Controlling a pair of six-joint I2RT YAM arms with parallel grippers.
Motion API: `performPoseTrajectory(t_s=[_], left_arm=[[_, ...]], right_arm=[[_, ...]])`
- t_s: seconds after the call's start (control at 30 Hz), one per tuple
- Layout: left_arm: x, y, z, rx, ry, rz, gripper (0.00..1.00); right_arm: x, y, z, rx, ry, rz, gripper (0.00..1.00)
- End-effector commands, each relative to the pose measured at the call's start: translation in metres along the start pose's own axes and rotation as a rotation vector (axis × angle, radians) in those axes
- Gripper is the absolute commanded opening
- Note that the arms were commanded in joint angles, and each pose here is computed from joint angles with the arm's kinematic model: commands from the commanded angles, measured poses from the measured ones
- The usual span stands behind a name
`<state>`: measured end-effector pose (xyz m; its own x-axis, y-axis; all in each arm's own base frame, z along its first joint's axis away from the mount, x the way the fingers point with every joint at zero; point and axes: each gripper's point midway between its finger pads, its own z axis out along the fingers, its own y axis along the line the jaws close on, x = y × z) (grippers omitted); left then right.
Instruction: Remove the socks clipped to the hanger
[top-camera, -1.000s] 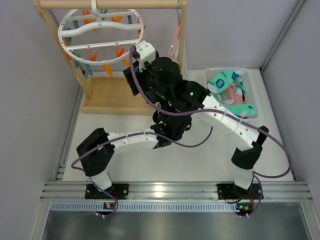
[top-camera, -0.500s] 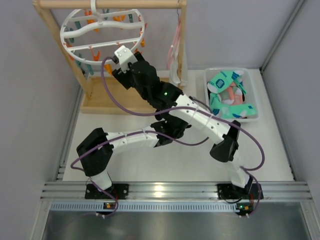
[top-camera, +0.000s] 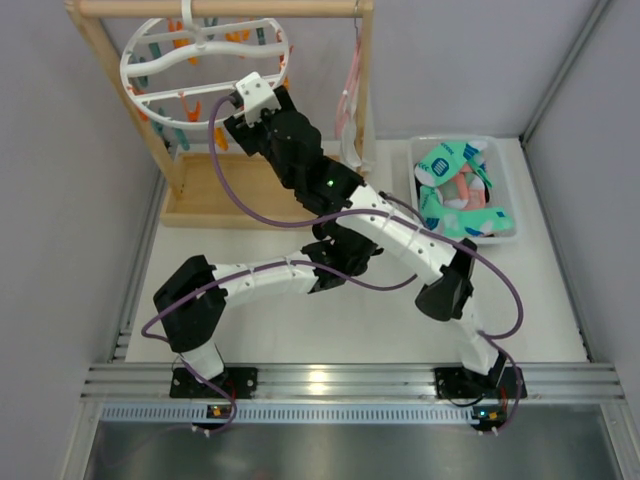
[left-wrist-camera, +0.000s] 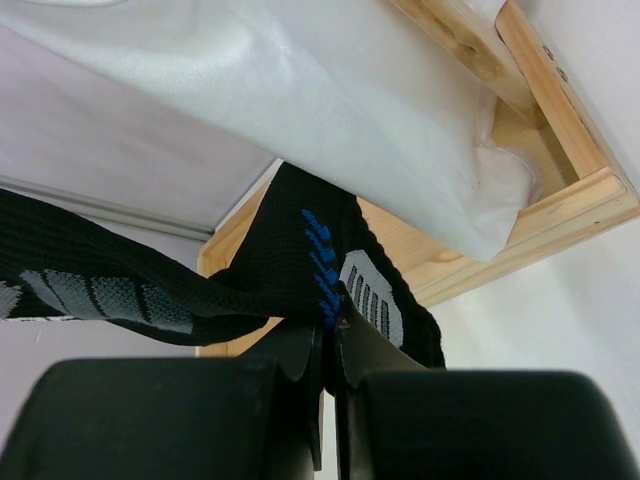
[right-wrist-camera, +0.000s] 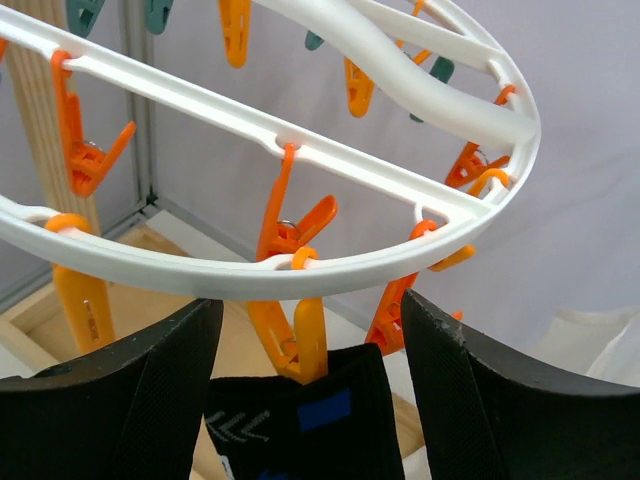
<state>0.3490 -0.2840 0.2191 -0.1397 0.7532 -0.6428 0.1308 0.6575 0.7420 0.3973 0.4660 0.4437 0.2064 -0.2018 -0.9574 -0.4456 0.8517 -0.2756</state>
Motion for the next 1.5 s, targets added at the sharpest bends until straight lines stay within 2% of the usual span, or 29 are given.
performPoseTrajectory(t_s=[0.0,0.33,0.57,0.7,0.87,0.9,1.0,1.23,1.37,1.47], left_arm=[[-0.019,0.010,0.002,-0.016,-0.035,-0.081,0.00],[-0.023,0.018,0.002,-0.027,-0.038,-0.083,0.00],[-0.024,0.021,0.002,-0.030,-0.040,-0.080,0.00],[-0.025,0.021,0.002,-0.028,-0.042,-0.088,0.00],[-0.025,0.022,0.001,-0.022,-0.049,-0.104,0.00],[-0.026,0.021,0.001,-0.019,-0.052,-0.105,0.00],[-0.026,0.021,0.001,-0.018,-0.052,-0.111,0.00],[-0.011,0.018,-0.001,0.004,-0.046,-0.150,0.00],[0.003,0.013,-0.009,0.048,-0.052,-0.237,0.00],[0.019,0.002,-0.014,0.083,-0.043,-0.281,0.00]], right_arm=[[-0.021,-0.028,0.014,0.087,-0.093,0.047,0.69],[-0.007,-0.024,0.027,0.106,-0.099,-0.029,0.67],[-0.012,-0.025,0.031,0.161,-0.149,-0.043,0.66],[-0.015,-0.028,0.032,0.191,-0.172,-0.056,0.59],[-0.020,-0.030,0.031,0.201,-0.188,-0.062,0.39],[-0.020,-0.030,0.030,0.201,-0.191,-0.063,0.28],[-0.018,-0.023,0.028,0.183,-0.192,-0.062,0.16],[-0.029,-0.006,0.019,0.113,-0.218,-0.003,0.08],[-0.035,-0.002,0.016,0.072,-0.231,0.037,0.06],[-0.039,0.000,0.014,0.057,-0.236,0.066,0.01]])
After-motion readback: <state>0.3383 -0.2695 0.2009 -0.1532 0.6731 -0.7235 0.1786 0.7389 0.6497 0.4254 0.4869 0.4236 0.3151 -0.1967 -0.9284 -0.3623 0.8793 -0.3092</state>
